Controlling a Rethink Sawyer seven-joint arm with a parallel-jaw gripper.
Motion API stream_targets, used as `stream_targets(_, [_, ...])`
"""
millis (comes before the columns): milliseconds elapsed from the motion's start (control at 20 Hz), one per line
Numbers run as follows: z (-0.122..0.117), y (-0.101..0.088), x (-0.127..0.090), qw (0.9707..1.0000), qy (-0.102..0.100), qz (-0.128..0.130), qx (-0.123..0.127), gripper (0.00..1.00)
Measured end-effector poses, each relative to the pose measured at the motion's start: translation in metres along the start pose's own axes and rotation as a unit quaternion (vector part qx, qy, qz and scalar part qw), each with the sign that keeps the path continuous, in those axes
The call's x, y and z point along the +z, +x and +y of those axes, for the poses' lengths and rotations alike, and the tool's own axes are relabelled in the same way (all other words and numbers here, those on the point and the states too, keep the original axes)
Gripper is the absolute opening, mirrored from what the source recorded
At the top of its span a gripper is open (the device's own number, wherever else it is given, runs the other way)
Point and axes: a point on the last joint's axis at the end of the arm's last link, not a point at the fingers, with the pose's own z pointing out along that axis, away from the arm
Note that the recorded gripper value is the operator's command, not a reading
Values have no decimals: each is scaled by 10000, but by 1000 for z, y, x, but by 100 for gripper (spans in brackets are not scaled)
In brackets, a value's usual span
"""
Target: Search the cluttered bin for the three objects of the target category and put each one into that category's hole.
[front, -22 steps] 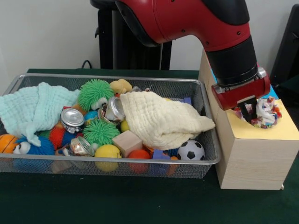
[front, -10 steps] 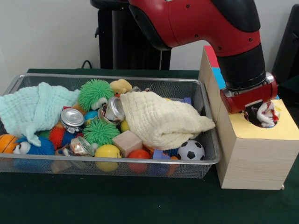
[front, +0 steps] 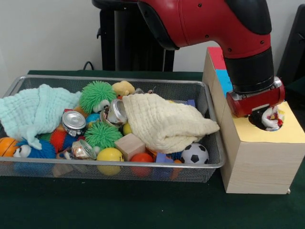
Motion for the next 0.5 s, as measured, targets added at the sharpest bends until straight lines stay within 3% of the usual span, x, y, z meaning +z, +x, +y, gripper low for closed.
stream_targets(500, [2, 1, 1, 9998, 165, 7, -114, 0])
